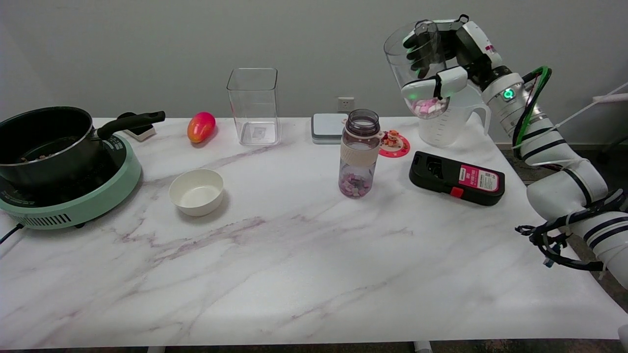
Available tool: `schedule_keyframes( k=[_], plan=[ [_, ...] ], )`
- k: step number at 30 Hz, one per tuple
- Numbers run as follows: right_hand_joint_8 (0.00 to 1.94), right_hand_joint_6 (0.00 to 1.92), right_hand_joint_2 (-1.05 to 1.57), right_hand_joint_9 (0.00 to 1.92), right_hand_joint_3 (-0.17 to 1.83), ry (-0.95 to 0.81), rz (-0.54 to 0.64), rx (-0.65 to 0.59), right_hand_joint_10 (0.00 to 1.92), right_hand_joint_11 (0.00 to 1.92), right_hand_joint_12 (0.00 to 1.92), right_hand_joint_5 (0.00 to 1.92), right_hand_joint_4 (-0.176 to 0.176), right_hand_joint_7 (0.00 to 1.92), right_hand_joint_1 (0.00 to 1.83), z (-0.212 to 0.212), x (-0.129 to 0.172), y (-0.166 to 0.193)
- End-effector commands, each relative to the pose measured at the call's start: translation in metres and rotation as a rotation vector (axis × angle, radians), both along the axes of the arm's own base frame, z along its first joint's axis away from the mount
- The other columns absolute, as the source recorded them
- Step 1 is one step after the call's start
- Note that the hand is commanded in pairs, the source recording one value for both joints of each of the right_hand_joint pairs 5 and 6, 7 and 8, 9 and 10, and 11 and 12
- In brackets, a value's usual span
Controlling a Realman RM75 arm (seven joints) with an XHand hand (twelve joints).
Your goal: Pour the contents of the measuring cup into the bottle.
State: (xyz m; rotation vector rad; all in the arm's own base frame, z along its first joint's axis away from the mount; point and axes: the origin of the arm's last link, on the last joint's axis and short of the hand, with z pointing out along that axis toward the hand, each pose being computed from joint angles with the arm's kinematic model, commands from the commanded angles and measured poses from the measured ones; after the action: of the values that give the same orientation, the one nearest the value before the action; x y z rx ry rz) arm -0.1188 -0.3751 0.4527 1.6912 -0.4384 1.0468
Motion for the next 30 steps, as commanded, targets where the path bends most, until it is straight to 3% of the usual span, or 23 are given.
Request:
schedule_keyframes(
  k=[1,30],
  plan=[
    [1.92,1.92,1.57,1.92,0.32,0.2,-0.007,-0.072,1.92,1.82,1.82,1.92,0.0,1.92,1.31,-0.0019,0.0,-0.0041],
    [1.92,1.92,1.57,1.92,0.29,0.432,0.004,-0.157,1.92,1.78,1.78,1.92,0.0,1.92,1.3,-0.0065,-0.0054,-0.0026]
  ],
)
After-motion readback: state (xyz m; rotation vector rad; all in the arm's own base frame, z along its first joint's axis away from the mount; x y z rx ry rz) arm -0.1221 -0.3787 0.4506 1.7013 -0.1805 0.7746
